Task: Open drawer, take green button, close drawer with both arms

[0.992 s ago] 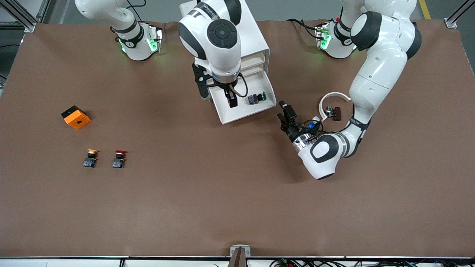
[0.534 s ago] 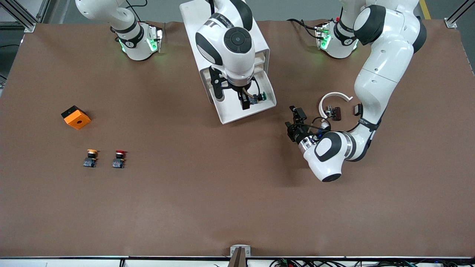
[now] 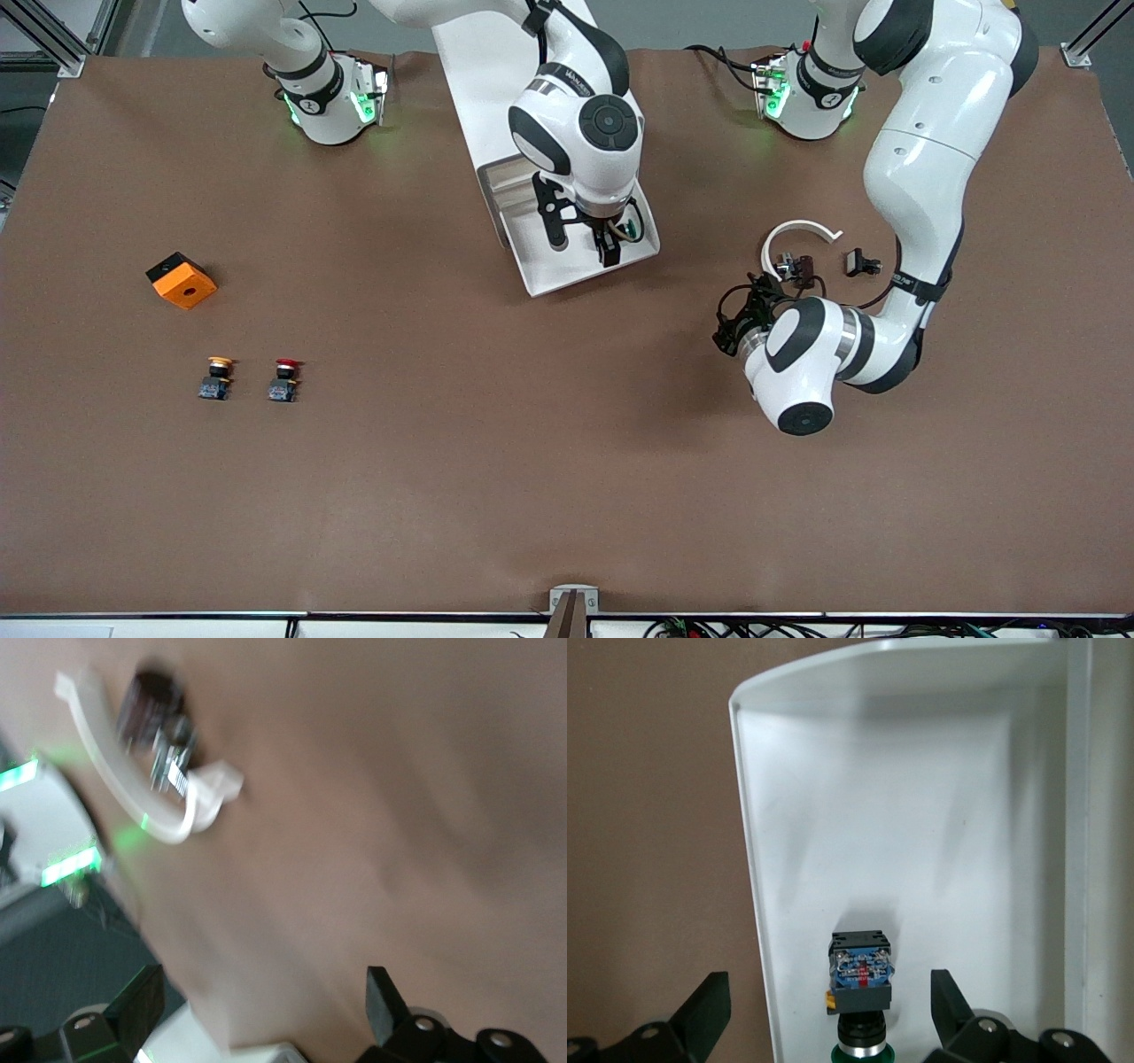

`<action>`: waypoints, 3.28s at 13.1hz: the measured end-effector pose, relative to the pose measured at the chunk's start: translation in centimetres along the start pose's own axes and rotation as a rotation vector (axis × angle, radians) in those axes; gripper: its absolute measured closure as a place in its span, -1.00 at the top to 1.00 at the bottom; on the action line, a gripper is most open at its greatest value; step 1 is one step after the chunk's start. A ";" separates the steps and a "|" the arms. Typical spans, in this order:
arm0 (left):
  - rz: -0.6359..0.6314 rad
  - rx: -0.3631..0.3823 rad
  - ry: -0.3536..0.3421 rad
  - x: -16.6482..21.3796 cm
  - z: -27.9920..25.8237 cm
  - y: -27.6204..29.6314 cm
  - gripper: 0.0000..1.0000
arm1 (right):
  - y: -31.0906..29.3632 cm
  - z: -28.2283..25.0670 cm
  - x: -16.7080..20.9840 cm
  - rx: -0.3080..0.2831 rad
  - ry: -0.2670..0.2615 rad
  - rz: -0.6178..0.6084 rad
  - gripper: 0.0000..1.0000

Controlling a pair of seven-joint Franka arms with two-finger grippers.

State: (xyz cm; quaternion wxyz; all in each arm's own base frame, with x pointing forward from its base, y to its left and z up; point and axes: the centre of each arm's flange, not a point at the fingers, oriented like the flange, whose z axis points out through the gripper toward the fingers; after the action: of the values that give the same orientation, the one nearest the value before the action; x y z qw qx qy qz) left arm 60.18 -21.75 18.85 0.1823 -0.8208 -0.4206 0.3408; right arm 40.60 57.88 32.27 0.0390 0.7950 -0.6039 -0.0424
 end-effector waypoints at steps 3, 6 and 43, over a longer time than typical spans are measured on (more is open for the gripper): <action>0.164 -0.105 0.135 2.9 -3.1 -0.9 1.00 | 0.3 1.6 -0.8 -0.003 0.005 -0.011 1.00; 0.276 -0.220 0.210 7.3 -6.2 -2.8 1.00 | 0.1 3.1 -1.3 0.006 0.000 -0.015 1.00; 0.738 -0.464 0.664 -8.7 -8.0 -2.1 1.00 | -7.3 -7.4 6.8 0.093 -0.018 -0.418 -0.18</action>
State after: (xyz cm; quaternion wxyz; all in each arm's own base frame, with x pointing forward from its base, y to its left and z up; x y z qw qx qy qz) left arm 61.07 -27.77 29.20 -0.0121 -0.9960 -0.0889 0.0030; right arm 50.29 53.34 38.62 -0.0130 0.9035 -0.4274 -0.0287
